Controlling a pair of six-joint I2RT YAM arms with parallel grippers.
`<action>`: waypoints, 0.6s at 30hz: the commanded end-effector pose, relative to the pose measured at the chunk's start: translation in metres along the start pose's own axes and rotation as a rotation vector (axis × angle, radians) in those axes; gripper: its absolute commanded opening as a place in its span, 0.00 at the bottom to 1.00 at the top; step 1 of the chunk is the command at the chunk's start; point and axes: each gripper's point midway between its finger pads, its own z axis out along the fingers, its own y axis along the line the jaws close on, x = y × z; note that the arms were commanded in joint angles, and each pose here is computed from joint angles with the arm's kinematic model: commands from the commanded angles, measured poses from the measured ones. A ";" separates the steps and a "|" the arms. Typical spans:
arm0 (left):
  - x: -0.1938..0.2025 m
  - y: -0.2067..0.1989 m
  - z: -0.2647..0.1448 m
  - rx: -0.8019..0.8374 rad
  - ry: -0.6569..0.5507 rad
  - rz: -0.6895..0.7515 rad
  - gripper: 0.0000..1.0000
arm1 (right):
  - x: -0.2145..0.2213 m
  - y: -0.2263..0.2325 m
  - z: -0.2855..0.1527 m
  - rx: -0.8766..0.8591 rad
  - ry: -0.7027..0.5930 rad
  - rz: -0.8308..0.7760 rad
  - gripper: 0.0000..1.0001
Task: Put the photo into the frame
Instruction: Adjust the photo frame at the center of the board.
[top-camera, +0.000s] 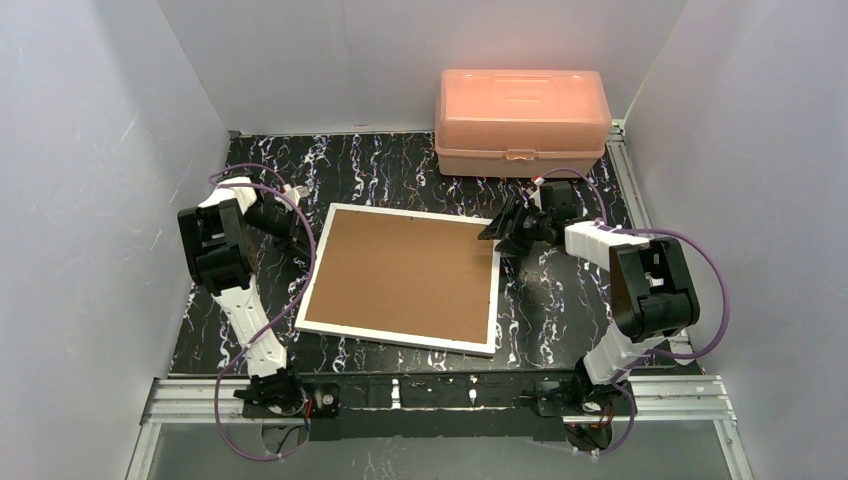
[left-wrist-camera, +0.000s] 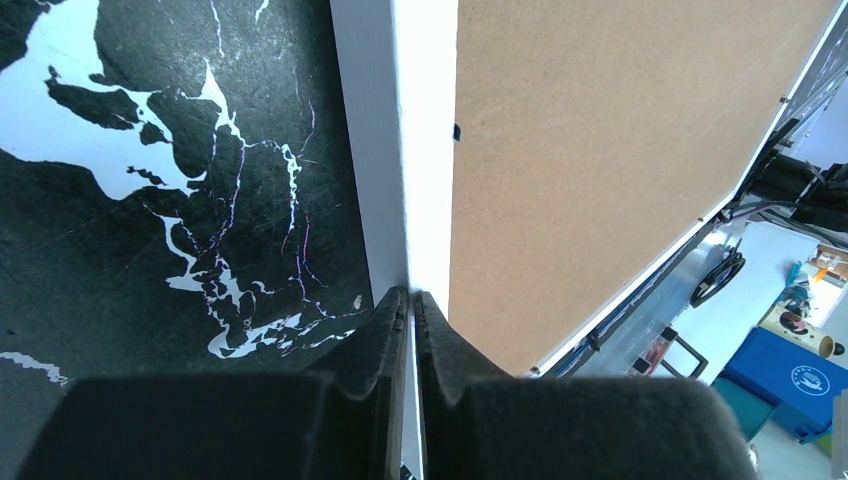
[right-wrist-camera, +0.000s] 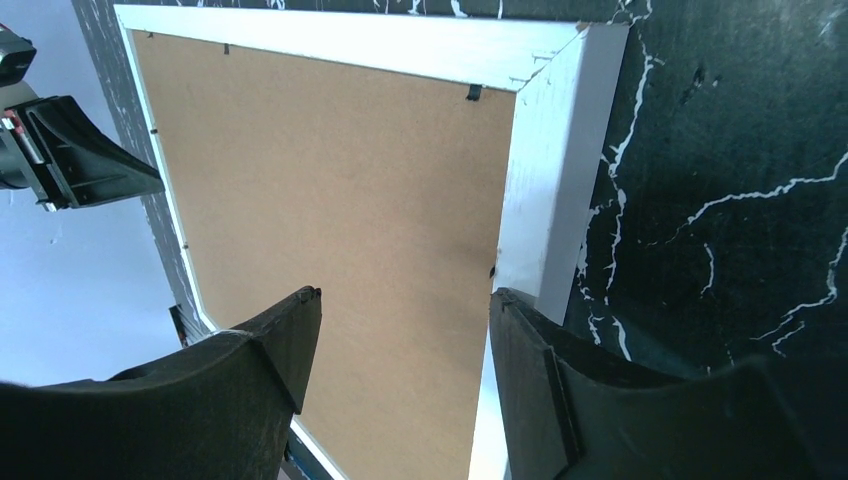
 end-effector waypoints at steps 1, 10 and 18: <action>0.010 0.002 0.010 -0.013 0.037 0.038 0.02 | -0.011 -0.015 0.005 0.041 -0.031 -0.022 0.71; 0.009 0.003 0.010 -0.019 0.042 0.040 0.01 | -0.005 -0.014 0.010 0.001 -0.008 0.003 0.68; 0.008 0.003 0.010 -0.022 0.041 0.039 0.00 | 0.016 -0.024 0.010 0.022 0.068 0.037 0.64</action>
